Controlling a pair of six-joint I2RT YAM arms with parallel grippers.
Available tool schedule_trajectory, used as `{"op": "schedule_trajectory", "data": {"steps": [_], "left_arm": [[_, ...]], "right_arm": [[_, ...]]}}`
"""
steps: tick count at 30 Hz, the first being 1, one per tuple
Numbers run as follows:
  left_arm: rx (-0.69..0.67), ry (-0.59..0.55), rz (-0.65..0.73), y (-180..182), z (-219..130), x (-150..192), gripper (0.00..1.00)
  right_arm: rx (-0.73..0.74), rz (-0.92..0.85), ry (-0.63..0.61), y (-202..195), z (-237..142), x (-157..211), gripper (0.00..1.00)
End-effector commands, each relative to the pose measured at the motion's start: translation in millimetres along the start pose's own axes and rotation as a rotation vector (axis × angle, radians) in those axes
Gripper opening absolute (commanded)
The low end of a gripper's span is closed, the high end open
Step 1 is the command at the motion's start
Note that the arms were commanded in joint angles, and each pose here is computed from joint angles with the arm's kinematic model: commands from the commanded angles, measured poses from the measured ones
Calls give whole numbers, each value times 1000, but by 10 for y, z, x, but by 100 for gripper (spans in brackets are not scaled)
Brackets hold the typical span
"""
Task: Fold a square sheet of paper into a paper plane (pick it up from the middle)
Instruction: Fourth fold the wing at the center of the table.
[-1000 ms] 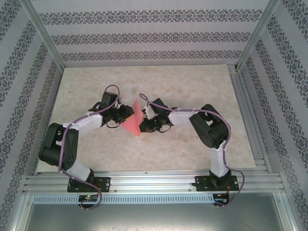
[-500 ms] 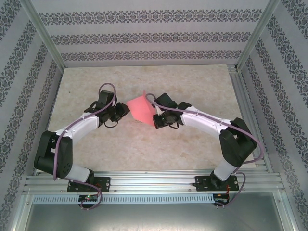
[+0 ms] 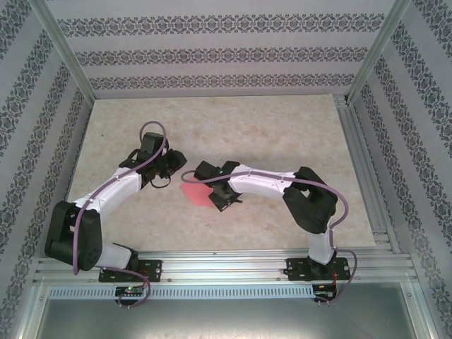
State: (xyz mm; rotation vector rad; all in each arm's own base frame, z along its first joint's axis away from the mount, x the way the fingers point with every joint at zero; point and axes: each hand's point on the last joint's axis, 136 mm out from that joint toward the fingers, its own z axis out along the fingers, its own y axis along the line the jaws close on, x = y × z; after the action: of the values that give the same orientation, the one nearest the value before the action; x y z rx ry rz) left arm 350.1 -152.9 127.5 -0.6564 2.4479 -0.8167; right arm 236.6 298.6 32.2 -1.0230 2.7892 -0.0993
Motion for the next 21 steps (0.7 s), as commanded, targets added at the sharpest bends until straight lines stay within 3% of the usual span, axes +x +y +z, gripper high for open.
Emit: {"op": "schedule_trajectory", "data": {"steps": [1, 3, 5, 7, 10, 21], "left_arm": [[-30, -4, -4, 64, -56, 59, 26], [-36, -5, -4, 78, -58, 57, 27], [-37, -5, -5, 82, -54, 59, 27], [-37, -1, -8, 88, -42, 66, 27], [-30, 8, -5, 69, -32, 78, 27], [-22, 19, 4, 33, -44, 80, 27]], "right_arm": [[-68, 12, -36, 134, -42, -124, 6], [-87, 25, -58, 160, -81, -167, 11], [-109, 28, -84, 187, -133, -199, 21], [-131, 28, -112, 203, -189, -221, 21], [-137, 27, -152, 180, -264, -236, 30], [-151, 16, -157, 173, -233, -220, 23]]}}
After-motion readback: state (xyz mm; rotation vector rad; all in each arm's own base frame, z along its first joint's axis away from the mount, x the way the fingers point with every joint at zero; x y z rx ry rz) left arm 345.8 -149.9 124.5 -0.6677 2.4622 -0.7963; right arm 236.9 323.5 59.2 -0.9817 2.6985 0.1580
